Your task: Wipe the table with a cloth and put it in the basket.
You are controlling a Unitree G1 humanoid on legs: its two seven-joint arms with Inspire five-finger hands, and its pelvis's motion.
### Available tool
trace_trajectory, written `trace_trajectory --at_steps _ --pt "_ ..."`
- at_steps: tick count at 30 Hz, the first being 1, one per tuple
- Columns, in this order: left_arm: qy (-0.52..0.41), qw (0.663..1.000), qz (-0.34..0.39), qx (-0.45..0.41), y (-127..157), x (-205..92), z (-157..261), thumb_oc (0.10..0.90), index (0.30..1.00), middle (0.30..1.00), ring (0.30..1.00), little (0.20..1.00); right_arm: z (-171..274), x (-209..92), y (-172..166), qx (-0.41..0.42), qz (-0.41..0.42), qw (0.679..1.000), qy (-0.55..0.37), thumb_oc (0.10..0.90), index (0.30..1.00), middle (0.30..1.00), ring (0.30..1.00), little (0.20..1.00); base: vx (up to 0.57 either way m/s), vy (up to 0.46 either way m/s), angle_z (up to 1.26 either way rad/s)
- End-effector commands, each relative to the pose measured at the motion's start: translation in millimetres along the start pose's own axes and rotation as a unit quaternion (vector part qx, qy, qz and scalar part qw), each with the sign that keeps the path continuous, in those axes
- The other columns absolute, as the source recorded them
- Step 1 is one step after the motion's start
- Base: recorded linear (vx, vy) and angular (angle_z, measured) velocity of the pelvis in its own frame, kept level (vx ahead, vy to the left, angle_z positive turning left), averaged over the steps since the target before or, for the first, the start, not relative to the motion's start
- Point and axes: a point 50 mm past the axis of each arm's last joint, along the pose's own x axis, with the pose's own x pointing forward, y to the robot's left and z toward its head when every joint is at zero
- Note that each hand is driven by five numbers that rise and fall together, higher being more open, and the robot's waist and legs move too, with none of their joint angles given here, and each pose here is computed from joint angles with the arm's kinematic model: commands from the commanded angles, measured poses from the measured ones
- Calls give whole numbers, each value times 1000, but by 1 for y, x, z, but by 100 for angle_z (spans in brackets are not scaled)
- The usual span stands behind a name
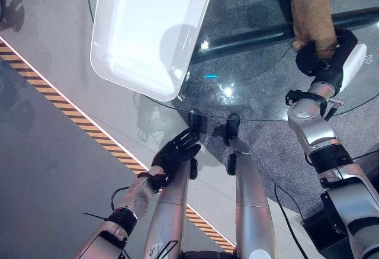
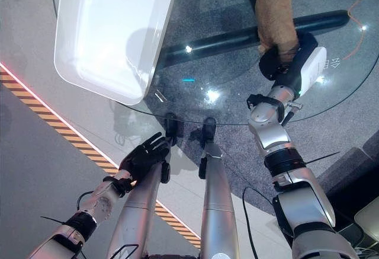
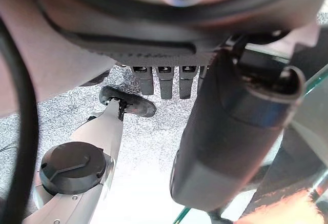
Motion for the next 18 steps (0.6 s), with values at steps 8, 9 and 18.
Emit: trace_trajectory --at_steps 8,9,18 --pt "68 997 -22 -39 -12 -17 -56 800 900 900 900 900 9 -48 31 -17 228 969 -95 100 300 300 300 200 0 0 0" --pt "68 997 -22 -38 -12 -17 -56 800 900 900 900 900 9 -54 34 -11 250 963 -100 100 300 300 300 200 0 0 0" --pt "66 997 -22 -37 -12 -17 -54 800 900 900 900 900 25 -104 55 43 422 890 -165 100 300 300 300 200 0 0 0"
